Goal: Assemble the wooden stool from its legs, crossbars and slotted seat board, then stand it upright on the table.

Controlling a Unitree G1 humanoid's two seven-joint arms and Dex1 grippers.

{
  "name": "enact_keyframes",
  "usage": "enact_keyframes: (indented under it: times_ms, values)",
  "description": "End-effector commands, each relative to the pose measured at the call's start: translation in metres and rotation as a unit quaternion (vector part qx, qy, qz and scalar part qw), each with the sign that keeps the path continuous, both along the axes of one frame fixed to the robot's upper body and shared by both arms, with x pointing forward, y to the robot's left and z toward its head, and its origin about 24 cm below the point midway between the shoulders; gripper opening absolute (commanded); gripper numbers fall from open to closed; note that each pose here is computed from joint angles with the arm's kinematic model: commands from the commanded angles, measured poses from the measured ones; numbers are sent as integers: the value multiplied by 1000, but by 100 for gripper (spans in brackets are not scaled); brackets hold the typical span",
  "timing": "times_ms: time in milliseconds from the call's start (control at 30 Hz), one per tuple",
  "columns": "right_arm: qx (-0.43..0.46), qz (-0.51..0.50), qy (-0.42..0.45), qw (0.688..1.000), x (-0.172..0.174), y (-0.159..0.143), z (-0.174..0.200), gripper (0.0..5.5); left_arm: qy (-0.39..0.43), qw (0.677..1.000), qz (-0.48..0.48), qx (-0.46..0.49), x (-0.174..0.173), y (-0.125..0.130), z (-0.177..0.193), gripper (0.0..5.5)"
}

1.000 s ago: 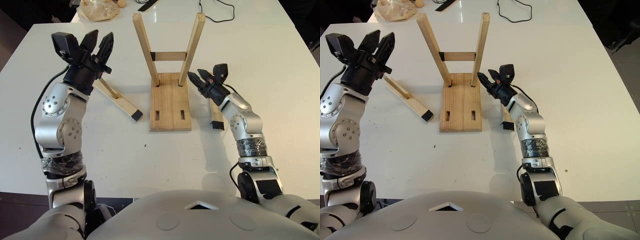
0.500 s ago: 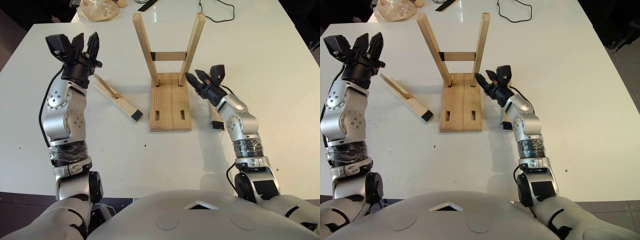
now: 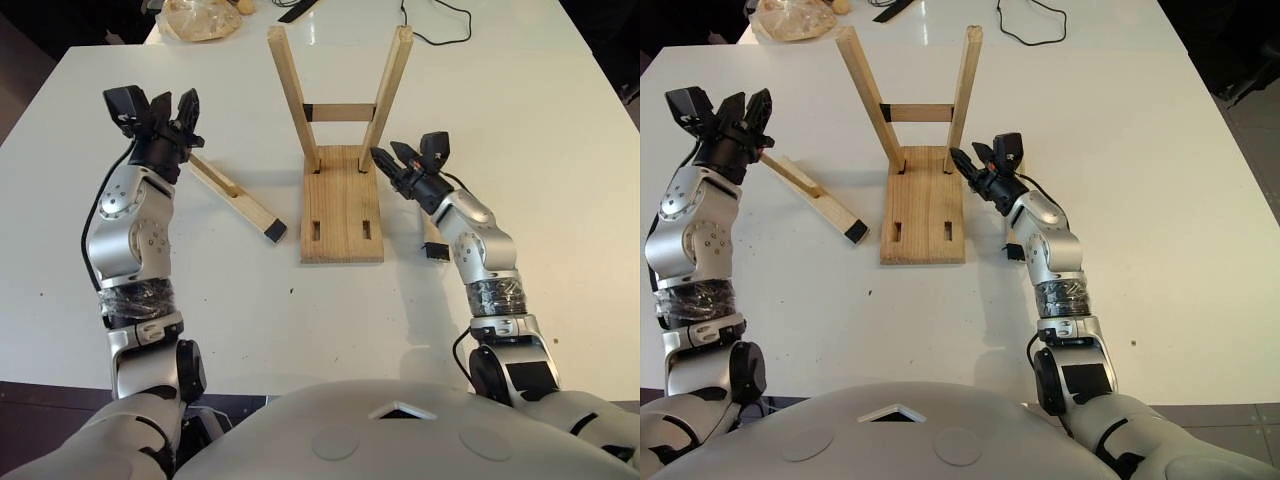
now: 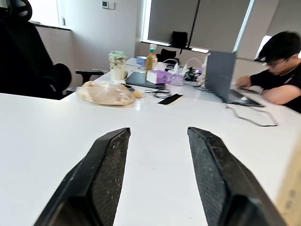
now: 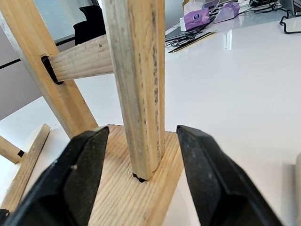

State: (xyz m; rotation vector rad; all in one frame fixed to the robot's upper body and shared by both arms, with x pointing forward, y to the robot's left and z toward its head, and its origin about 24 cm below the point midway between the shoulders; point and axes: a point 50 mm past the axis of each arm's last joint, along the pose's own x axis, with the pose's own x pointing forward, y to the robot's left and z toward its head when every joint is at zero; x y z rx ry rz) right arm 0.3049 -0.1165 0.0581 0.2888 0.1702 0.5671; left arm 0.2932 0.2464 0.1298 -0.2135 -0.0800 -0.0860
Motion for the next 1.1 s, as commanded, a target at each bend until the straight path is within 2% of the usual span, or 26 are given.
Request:
enact_keyframes:
  times_ms: [33,200,367,500,733,900,1100]
  values:
    - [-1,-5,6,1000,-3,0,-2,265,-4,1000,-18,-1,-4,-5,2,227]
    - [0,-3,5,1000,-2,2,-1,265,-12,1000,-2,8,-3,1,5,227]
    - [-4,-4,7,1000,-2,-2,-2,265,-75,996,49,3,-2,15,33,227]
    - [-9,-2,9,1000,-3,0,-4,265,-97,995,35,3,4,10,49,227]
    - [-10,2,6,1000,0,2,-3,265,-30,999,-1,16,18,-2,28,227]
    - [-11,2,8,1000,-3,2,-5,265,-22,1000,-14,8,17,-7,23,227]
    - [-12,2,11,1000,-4,2,-7,265,28,999,-47,-5,13,-16,3,227]
